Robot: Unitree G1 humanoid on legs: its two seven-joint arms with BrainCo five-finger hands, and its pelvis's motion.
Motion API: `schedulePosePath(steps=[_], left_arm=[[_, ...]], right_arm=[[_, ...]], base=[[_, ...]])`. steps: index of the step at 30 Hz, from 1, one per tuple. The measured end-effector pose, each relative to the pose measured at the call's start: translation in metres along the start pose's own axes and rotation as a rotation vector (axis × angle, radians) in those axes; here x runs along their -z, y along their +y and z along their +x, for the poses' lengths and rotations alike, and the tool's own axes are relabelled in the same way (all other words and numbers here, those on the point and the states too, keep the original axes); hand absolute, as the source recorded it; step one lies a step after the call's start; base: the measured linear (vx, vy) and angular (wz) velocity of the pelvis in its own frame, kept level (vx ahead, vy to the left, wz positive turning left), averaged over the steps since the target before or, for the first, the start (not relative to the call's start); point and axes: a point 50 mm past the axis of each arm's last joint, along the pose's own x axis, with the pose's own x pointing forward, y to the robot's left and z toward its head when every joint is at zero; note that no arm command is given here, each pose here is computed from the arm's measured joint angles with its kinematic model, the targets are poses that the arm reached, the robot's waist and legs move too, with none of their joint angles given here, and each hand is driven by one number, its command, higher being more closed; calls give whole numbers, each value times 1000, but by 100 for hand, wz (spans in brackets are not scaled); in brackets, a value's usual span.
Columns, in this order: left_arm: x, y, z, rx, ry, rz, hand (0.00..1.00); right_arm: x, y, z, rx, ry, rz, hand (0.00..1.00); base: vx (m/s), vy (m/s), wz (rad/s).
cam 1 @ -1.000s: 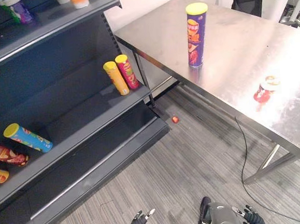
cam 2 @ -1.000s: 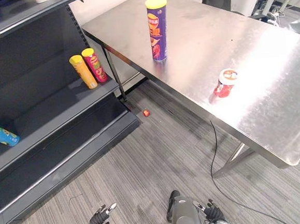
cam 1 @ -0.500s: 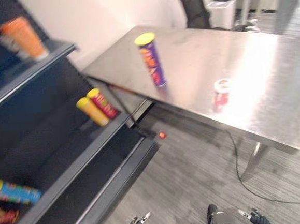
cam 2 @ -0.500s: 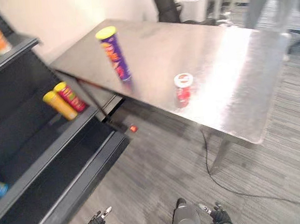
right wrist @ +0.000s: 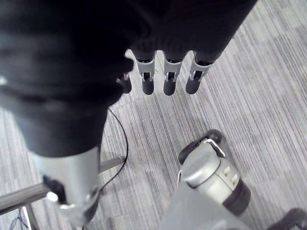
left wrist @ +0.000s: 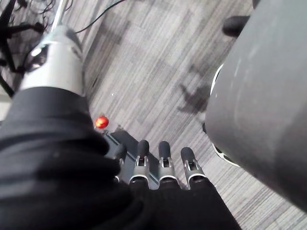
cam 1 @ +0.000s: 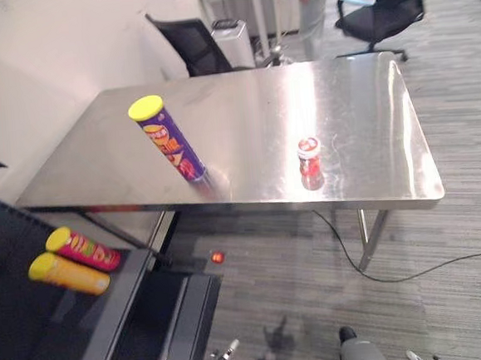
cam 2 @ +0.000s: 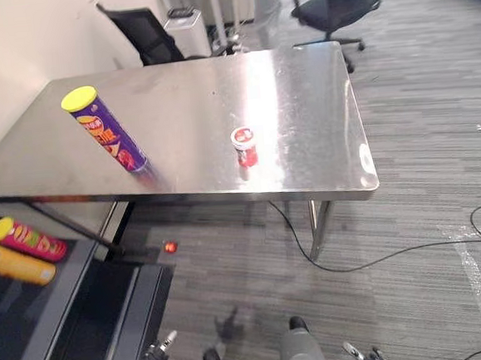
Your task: Put the gum and the chips on the shelf.
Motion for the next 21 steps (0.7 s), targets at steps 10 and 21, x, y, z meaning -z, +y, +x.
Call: schedulePosePath(steps=[10, 21], left_arm=[[-2, -4, 1, 43, 5, 115, 0], [-6, 1, 2, 21, -8, 59, 0]], right_arm=[[-6, 12, 5, 23, -10, 165, 0], [-10, -5, 5, 153, -42, 429, 0]], base=[[170, 231, -53], [21, -67, -3]])
